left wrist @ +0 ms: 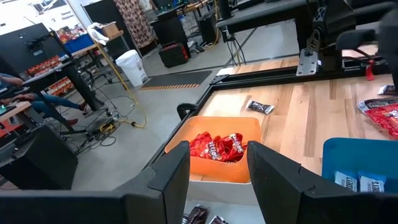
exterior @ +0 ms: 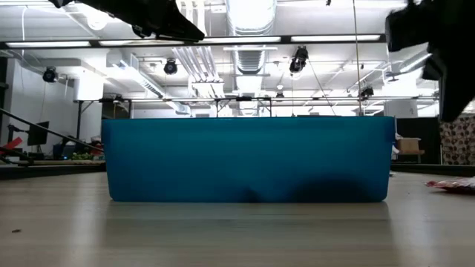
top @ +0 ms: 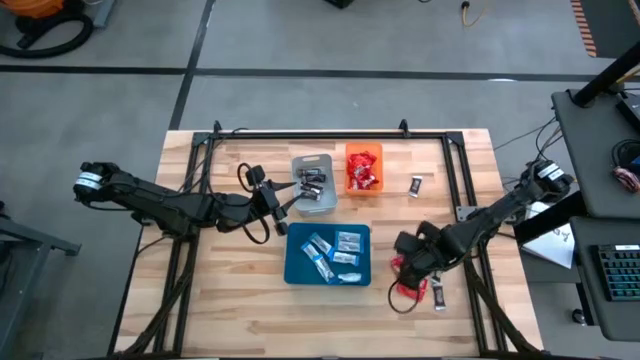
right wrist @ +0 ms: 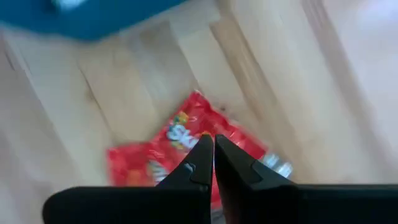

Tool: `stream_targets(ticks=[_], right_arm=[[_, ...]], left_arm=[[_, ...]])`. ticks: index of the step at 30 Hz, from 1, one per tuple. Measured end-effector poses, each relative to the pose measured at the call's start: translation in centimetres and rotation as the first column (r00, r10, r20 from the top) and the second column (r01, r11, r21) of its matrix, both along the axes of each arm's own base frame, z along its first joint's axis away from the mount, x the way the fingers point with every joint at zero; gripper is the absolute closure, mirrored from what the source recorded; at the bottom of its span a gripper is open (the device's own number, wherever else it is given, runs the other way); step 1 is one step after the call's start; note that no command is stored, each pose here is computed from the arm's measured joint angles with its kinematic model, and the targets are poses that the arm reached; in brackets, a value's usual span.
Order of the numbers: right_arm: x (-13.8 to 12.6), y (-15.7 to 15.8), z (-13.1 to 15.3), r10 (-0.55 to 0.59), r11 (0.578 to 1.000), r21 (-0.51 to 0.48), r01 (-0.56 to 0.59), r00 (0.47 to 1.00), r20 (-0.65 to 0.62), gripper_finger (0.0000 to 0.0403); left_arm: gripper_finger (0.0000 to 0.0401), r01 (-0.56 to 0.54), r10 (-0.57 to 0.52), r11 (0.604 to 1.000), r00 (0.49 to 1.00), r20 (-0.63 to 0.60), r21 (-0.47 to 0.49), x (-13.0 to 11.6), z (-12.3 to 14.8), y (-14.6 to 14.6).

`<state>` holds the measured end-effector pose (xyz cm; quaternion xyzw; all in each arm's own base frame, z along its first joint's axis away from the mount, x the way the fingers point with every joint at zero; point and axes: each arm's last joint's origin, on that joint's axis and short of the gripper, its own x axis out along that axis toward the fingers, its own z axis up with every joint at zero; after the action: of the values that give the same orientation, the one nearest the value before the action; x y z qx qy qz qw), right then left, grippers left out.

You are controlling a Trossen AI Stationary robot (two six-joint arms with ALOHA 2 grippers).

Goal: Sort candy
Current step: Put the red chocolate into the orange bin

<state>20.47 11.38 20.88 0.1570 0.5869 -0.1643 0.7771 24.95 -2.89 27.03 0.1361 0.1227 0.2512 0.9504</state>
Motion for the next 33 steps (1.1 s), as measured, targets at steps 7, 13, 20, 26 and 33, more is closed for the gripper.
stream_targets(ticks=[7, 13, 20, 26, 33], right_arm=[[0.6, -0.7, 0.6, -0.468, 0.855, 0.237, 0.46, 0.883, -0.027, 0.0382], [0.8, -1.2, -0.3, -0.566, 0.799, 0.18, 0.574, 0.818, -0.097, 0.0322], [1.9, -1.0, -2.3, -0.561, 0.78, 0.174, 0.601, 0.795, -0.232, 0.0214], [2.3, -0.8, -3.3, -0.556, 0.788, 0.149, 0.597, 0.794, -0.245, 0.0147], [2.9, -0.8, -5.1, -0.58, 0.779, 0.088, 0.621, 0.767, -0.275, 0.0135]], left_arm=[[0.0257, 0.0, 0.0, 1.0, 1.0, 0.004, -0.007, 0.0, 0.0, 0.0], [0.0257, 0.002, -0.002, 1.0, 1.0, 0.003, -0.007, 0.0, 0.0, 0.0], [0.0257, 0.001, -0.001, 1.0, 1.0, -0.004, -0.006, 0.1, -0.2, 0.0], [0.0257, 0.0, 0.0, 1.0, 1.0, -0.017, -0.003, 0.2, -0.4, 0.0], [0.0257, -0.007, 0.007, 1.0, 1.0, -0.022, -0.001, 0.6, -0.7, 0.0]])
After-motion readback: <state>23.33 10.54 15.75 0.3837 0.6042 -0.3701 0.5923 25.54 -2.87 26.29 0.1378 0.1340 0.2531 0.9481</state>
